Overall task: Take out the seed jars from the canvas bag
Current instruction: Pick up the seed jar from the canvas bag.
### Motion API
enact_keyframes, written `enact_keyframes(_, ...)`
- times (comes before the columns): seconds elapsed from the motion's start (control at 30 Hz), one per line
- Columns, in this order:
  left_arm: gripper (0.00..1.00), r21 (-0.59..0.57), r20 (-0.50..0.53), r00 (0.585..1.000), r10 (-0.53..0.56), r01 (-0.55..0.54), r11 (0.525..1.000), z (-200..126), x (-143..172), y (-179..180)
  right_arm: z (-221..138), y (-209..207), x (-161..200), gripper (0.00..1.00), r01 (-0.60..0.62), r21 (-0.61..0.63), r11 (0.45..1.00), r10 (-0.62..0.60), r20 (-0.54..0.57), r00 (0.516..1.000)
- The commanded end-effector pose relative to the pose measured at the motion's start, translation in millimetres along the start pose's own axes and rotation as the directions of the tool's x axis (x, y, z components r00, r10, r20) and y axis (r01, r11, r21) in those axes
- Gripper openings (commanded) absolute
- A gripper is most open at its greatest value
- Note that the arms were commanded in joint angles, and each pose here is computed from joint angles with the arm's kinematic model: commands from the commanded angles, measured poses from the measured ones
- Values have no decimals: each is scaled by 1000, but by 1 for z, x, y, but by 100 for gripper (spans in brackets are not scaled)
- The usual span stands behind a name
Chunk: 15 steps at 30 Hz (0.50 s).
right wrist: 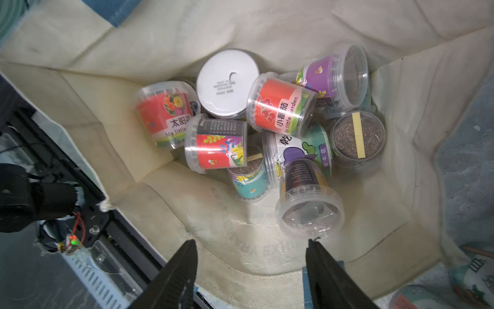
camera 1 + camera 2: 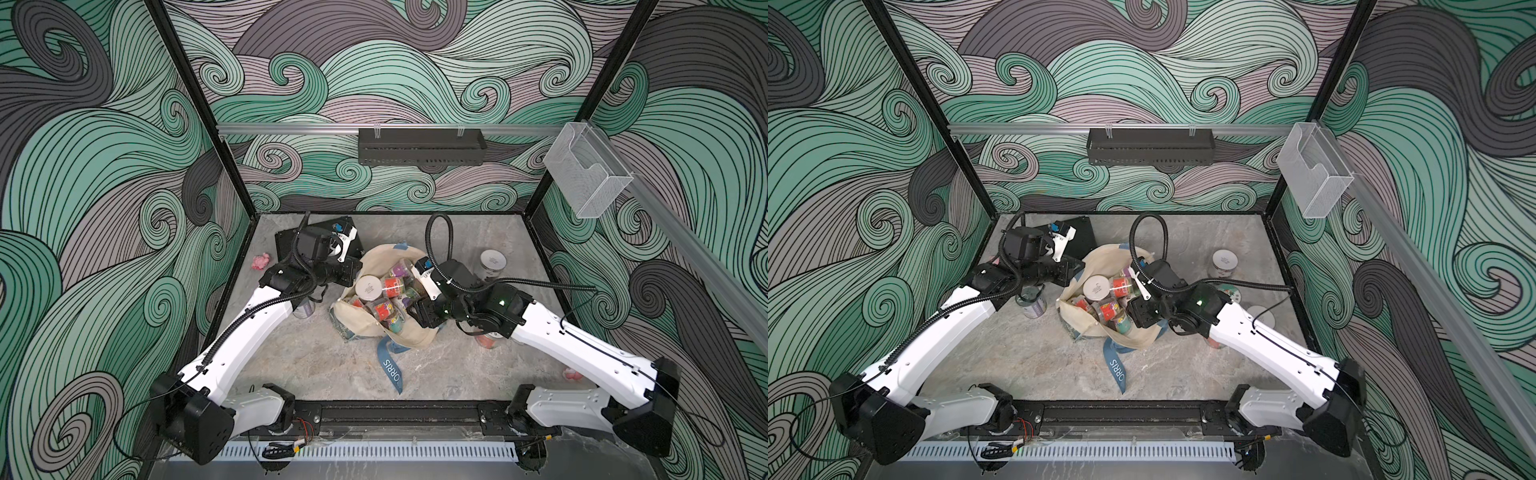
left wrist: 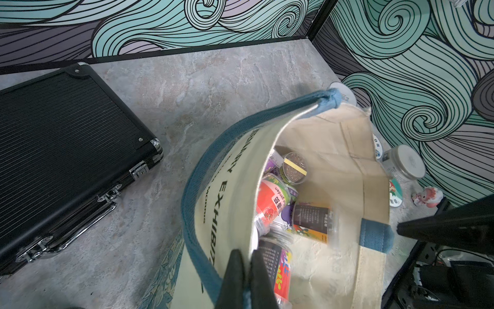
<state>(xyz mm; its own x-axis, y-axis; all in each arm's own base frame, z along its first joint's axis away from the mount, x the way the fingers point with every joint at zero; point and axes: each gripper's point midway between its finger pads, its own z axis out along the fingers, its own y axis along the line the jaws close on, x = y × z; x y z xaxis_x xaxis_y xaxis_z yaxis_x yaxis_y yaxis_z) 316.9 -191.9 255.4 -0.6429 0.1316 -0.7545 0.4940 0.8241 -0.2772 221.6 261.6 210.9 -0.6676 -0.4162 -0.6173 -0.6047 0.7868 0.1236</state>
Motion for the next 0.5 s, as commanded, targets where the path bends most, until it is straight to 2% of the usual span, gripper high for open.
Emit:
enact_keyframes(0.0,0,14,11,1000,0,0,1000,3,-6,-4,7,-10,-5,69,94,79,992,-94,-6,996)
enact_keyframes(0.23,0,9,-9,1000,-8,8,1000,7,-4,-2,32,-31,5,83,145,195,970,-127,-104,986)
enact_keyframes(0.47,0,15,-13,1000,-13,13,1000,8,-3,-3,50,-39,10,86,136,228,964,-99,-166,981)
